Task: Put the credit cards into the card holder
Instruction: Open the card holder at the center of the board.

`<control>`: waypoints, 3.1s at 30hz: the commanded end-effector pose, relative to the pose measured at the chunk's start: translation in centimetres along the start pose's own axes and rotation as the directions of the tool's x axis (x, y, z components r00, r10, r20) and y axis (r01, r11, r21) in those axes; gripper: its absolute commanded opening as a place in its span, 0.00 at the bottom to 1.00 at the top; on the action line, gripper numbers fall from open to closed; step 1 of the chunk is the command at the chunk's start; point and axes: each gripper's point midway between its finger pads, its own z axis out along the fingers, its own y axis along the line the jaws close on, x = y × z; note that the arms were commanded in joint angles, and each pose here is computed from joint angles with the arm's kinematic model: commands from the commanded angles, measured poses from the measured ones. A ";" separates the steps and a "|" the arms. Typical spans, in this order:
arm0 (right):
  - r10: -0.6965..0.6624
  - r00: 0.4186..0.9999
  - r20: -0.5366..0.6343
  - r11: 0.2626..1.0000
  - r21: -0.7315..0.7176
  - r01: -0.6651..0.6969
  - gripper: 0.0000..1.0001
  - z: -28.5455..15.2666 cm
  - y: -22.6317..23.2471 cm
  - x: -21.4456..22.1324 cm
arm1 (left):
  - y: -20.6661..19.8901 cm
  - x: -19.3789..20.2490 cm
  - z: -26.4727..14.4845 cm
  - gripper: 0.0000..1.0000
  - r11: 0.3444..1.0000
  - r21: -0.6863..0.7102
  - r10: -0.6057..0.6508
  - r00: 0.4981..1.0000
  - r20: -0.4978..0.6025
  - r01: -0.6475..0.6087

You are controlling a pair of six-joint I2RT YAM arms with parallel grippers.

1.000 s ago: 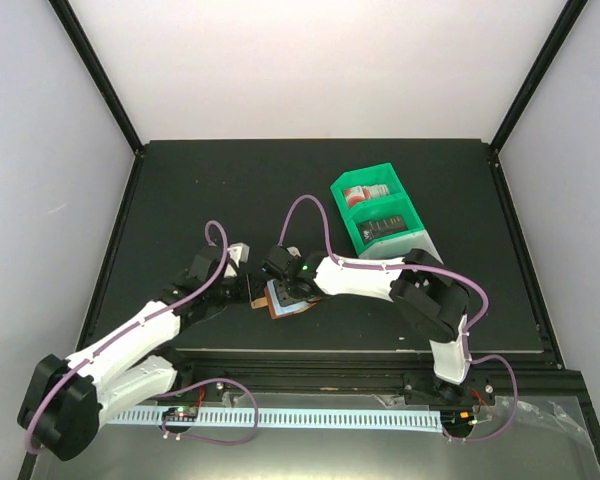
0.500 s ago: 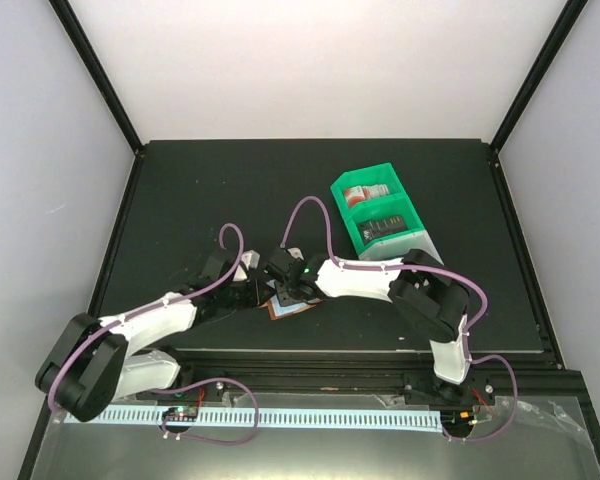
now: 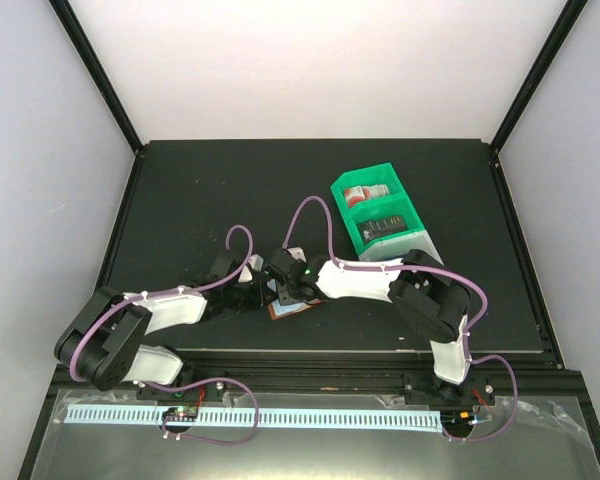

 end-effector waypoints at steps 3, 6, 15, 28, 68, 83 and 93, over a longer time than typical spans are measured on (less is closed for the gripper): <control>0.032 0.999 0.030 0.998 0.053 -0.034 0.35 0.1 -1.5 -0.1 | 1.5 0.3 0.5 0.02 0.998 -0.062 -0.009 1.000 -0.019 0.008; 0.039 0.998 0.050 0.995 0.088 -0.044 0.36 -0.2 -2.2 -0.3 | 2.3 0.5 0.4 0.02 0.994 -0.107 -0.012 1.000 -0.027 0.009; 0.008 0.990 0.140 0.966 0.256 -0.044 0.41 -2.1 -5.7 -1.8 | 3.1 0.8 0.2 0.02 0.989 -0.149 -0.004 0.999 -0.034 -0.001; -0.024 0.974 0.226 0.983 0.181 -0.017 0.46 -6.6 -5.2 -4.4 | 1.7 0.6 -0.2 0.02 0.994 -0.113 0.004 0.998 -0.065 -0.011; -0.249 0.967 0.045 0.952 0.193 0.236 0.66 -0.2 -1.6 1.3 | 3.1 1.6 0.5 0.02 0.988 -0.152 -0.037 0.994 -0.105 0.021; -0.076 0.981 0.179 0.932 0.362 0.006 0.56 -2.3 -5.0 -1.1 | 4.4 2.5 0.3 0.02 0.983 -0.181 -0.052 0.992 -0.111 0.031; 0.016 0.987 0.161 0.908 0.412 -0.082 0.52 -2.6 -7.7 -0.1 | 3.0 2.0 0.1 0.02 0.992 -0.126 -0.029 0.994 -0.110 0.015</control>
